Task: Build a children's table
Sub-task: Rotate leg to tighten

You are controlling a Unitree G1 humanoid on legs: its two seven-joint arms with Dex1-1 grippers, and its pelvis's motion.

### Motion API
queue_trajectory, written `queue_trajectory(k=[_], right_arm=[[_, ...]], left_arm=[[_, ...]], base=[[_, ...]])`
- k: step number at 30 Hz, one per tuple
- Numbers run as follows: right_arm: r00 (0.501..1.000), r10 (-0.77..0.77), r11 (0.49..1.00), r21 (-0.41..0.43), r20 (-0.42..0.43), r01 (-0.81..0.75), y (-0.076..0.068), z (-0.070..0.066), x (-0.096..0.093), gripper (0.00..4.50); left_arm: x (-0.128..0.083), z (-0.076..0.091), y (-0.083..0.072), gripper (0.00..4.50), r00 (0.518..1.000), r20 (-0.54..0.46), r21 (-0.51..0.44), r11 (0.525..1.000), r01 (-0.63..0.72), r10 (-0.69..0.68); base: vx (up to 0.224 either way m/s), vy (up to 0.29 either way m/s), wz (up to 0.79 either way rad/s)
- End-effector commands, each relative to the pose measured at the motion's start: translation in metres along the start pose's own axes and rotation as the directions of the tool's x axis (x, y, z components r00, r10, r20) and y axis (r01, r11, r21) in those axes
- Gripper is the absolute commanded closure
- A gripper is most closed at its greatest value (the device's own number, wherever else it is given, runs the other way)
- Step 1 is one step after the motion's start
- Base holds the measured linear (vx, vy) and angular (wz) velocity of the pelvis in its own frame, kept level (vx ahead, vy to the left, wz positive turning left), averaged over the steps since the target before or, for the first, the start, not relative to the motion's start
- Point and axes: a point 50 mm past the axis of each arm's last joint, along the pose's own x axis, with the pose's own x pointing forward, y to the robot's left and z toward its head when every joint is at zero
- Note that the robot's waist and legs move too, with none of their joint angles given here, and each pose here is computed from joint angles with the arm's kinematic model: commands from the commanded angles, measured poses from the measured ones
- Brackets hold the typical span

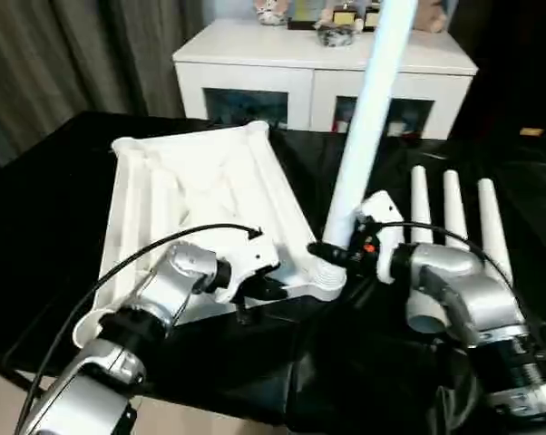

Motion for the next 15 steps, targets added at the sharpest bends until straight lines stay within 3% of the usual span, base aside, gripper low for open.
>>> queue_trajectory(k=[1, 5, 8, 12, 15], right_arm=[[0.949, -0.196, 0.971, 0.087, -0.245, 0.223, -0.011, -0.057, -0.004, 2.66], [0.897, -0.357, 0.914, 0.1, -0.26, 0.393, -0.008, -0.062, 0.009, 2.66], [0.88, -0.392, 0.899, 0.091, -0.268, 0.428, 0.0, -0.064, 0.02, 2.66], [0.883, -0.389, 0.904, 0.074, -0.262, 0.42, 0.01, -0.062, 0.032, 2.66], [0.917, -0.342, 0.928, 0.077, -0.206, 0.363, 0.019, -0.051, 0.041, 2.66]], left_arm=[[0.011, -0.025, -0.005, 4.5, 0.989, -0.143, -0.086, 0.995, -0.058, 0.045], [0.029, -0.013, -0.004, 4.5, 0.979, -0.141, -0.186, 0.967, -0.175, 0.15], [0.042, 0.0, -0.004, 4.5, 0.967, -0.133, -0.221, 0.944, -0.244, 0.218], [0.052, 0.017, -0.005, 4.5, 0.962, -0.091, -0.248, 0.93, -0.272, 0.257], [0.053, 0.026, -0.004, 4.5, 0.963, -0.047, -0.253, 0.929, -0.269, 0.265]], base=[[0.0, 0.0, 0.0], [-0.054, 0.029, -0.07], [-0.066, 0.055, -0.06], [-0.055, -0.003, 0.14], [0.062, -0.034, -0.19]])
